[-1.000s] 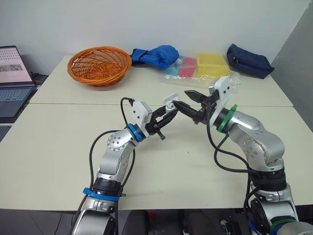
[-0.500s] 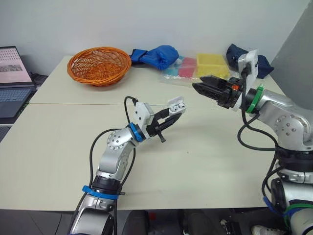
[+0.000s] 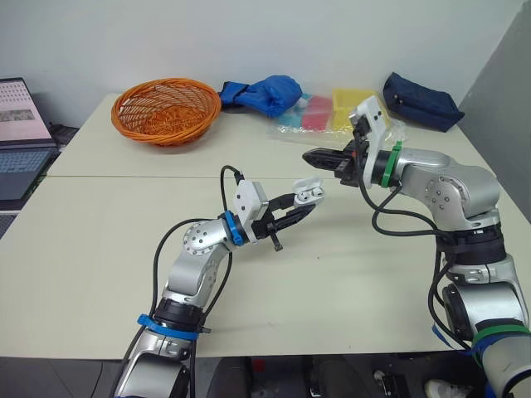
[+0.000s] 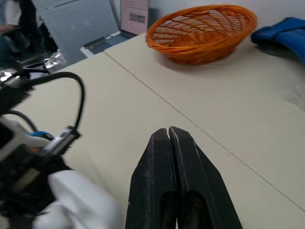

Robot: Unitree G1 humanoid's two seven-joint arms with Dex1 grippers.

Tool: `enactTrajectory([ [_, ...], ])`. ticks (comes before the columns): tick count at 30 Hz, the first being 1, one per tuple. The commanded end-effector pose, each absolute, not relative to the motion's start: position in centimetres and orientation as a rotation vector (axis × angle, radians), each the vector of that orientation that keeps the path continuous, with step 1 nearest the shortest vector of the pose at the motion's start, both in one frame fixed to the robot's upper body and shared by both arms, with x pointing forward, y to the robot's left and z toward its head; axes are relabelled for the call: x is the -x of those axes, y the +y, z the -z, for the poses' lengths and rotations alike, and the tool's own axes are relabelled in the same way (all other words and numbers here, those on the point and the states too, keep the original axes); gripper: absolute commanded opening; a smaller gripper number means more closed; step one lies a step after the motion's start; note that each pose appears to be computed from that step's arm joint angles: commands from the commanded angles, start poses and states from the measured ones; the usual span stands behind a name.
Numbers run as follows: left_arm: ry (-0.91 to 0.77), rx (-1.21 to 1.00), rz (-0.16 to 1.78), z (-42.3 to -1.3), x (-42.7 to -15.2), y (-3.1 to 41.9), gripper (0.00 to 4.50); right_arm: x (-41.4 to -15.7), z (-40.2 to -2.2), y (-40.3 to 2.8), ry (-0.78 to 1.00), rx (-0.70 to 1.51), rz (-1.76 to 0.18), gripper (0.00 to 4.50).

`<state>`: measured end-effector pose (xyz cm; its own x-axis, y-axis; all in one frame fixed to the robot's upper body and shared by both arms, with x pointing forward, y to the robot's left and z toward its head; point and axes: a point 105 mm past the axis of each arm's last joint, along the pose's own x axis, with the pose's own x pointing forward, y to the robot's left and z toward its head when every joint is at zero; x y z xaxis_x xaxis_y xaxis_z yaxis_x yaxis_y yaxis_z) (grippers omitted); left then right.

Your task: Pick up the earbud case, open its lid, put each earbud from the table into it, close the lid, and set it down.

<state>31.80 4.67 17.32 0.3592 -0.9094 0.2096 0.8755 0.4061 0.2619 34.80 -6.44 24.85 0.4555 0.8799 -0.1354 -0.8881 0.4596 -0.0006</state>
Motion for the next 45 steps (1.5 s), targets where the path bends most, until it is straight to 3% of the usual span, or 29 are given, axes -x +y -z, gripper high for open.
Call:
enactTrajectory([
  [1,-0.411,-0.11,1.148,-18.9,-31.4,4.4,0.8,-33.5,-24.8,-6.7,0.115,0.155,-1.117,0.04],
  [4,-0.415,-0.102,1.142,-19.1,-31.6,4.3,0.8,-33.2,-23.2,-7.5,0.138,0.242,-1.085,0.04],
  [14,-0.425,-0.093,1.144,-19.5,-32.1,4.1,0.8,-32.0,-23.2,-8.2,0.129,0.268,-1.059,0.04],
  [19,-0.407,-0.089,1.145,-19.6,-32.5,4.4,0.8,-32.1,-26.1,-8.9,-0.048,0.167,-0.995,0.04],
  [21,-0.353,-0.052,1.141,-20.0,-33.5,5.1,0.8,-31.3,-26.8,-9.9,-0.138,0.227,-1.005,0.04],
  [24,-0.105,0.061,1.18,-19.4,-35.0,6.6,0.8,-30.2,-25.9,-11.5,-0.163,0.263,-1.018,0.63],
  [29,0.263,0.249,1.237,-17.5,-34.3,7.6,0.8,-28.6,-20.7,-12.1,-0.134,0.493,-1.121,2.42],
  [35,0.611,0.573,1.145,-15.3,-33.9,7.6,0.8,-27.7,-16.4,-12.0,-0.056,0.403,-1.181,4.48],
  [41,0.867,0.632,0.965,-10.6,-33.3,8.0,0.8,-27.9,-14.8,-11.4,-0.013,0.391,-1.166,4.48],
  [45,0.906,0.594,0.872,-8.2,-33.2,9.1,0.8,-28.2,-14.1,-11.4,0.033,0.352,-1.151,4.48],
])
